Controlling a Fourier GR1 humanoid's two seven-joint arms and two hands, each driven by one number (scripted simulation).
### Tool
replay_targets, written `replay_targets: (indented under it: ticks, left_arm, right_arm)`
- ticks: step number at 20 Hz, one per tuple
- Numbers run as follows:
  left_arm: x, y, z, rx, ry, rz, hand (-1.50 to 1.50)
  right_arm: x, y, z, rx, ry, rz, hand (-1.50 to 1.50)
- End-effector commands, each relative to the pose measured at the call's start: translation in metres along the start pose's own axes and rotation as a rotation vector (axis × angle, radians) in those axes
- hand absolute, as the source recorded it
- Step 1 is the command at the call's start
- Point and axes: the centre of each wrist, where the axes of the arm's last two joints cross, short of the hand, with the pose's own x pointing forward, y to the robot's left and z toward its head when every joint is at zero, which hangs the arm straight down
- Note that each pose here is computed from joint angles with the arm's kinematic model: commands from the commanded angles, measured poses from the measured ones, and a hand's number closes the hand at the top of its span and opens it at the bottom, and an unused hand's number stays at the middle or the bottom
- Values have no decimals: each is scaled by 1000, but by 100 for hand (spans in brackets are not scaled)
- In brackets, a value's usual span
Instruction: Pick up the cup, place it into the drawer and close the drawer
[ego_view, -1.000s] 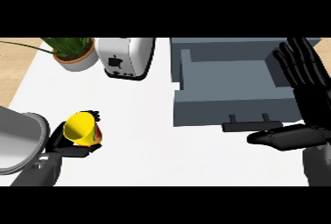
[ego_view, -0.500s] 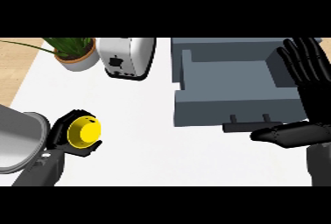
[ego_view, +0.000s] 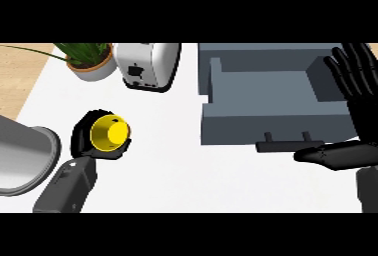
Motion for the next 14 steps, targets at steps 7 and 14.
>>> replay_targets:
  ticks: [7, 14]
  left_arm:
    - [43, -91, -97, -170, -162, 52, 150]
    - [98, -170, -151, -249, -171, 39, 150]
  right_arm:
    - [-4, 2, -1, -31, 0, 28, -150]
    - [5, -3, 1, -11, 33, 28, -150]
